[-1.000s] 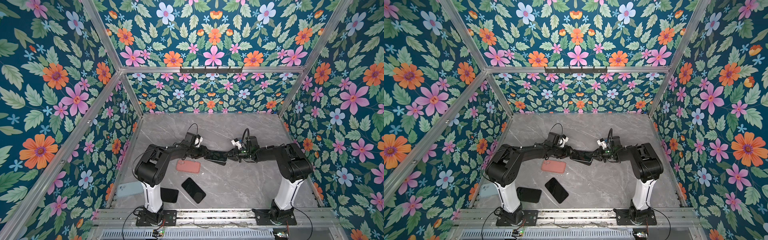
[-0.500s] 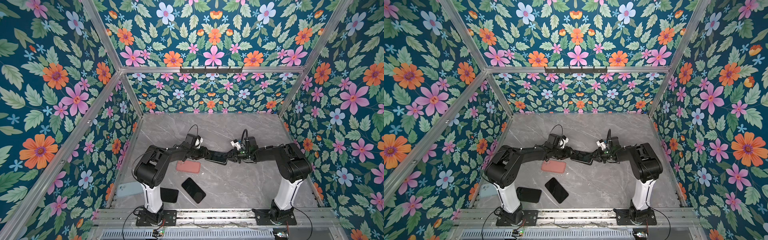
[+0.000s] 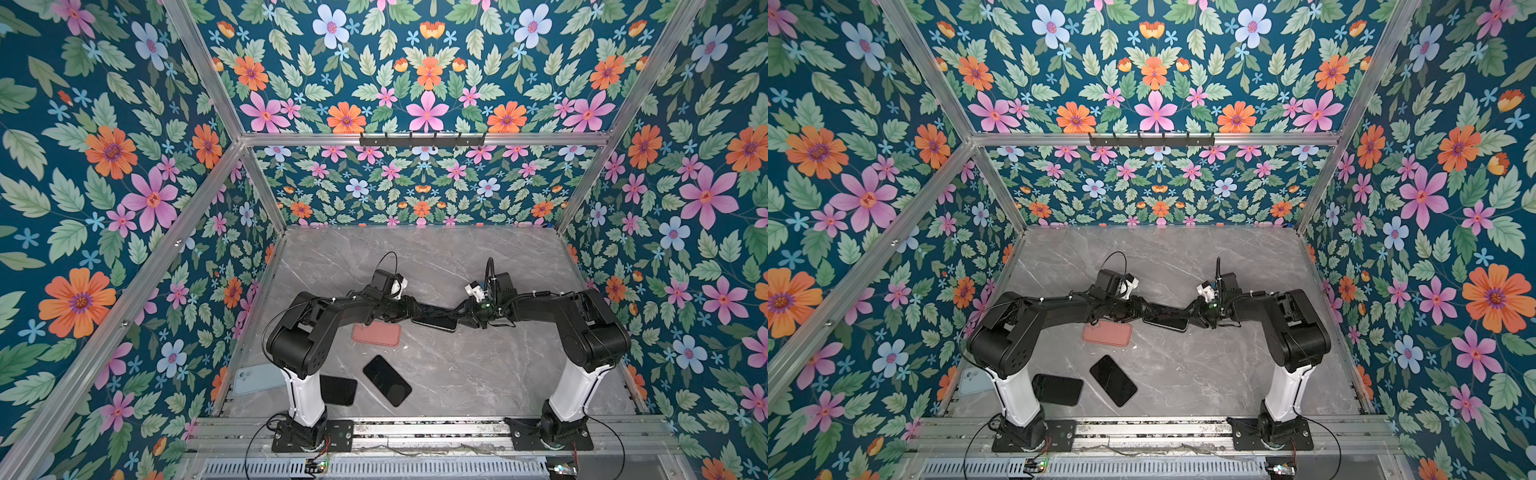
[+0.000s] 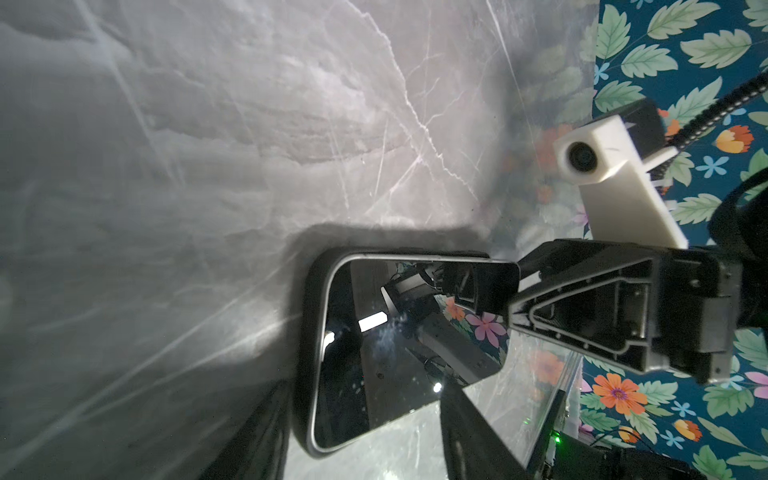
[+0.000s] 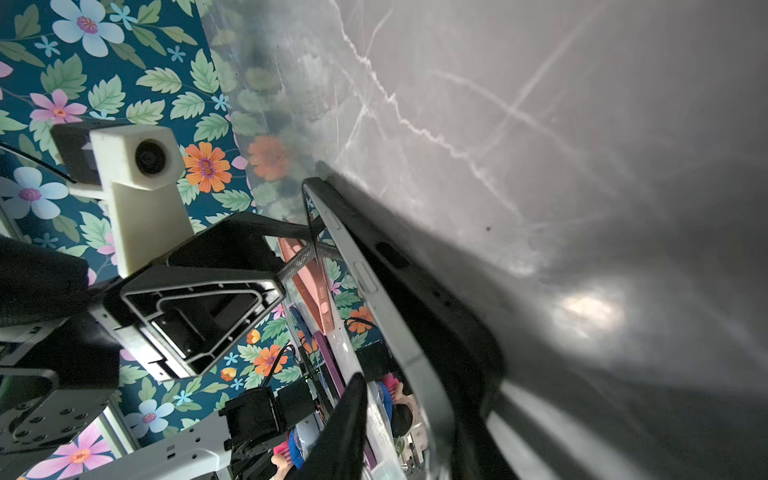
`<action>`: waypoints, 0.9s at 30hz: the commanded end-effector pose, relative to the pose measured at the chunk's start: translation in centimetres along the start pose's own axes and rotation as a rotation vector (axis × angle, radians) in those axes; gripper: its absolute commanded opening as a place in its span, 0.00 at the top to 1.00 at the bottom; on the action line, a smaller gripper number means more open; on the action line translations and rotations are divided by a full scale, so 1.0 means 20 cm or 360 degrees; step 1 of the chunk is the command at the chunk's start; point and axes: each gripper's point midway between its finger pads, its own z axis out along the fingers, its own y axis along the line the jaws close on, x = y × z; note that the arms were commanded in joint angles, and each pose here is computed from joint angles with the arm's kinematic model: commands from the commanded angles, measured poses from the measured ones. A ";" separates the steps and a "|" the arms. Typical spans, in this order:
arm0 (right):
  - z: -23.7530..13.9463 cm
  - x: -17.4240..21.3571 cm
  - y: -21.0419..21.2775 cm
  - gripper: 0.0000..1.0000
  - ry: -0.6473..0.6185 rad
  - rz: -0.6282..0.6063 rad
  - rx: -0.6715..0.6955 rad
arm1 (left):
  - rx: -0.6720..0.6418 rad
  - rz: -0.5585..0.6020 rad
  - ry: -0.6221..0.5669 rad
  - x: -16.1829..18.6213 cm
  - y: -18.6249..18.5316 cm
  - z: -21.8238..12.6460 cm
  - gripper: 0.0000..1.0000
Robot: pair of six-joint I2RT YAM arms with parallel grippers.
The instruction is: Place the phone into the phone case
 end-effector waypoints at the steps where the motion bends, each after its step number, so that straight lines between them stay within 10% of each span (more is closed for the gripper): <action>1: -0.02 0.01 -0.03 0.64 -0.0008 0.0002 0.0120 | -0.0006 0.0025 0.0007 0.01 0.00 -0.01 0.41; 27: -0.13 0.00 -0.05 0.50 -0.0122 -0.0111 0.0567 | -0.0072 0.0095 0.0088 0.06 0.05 -0.02 0.43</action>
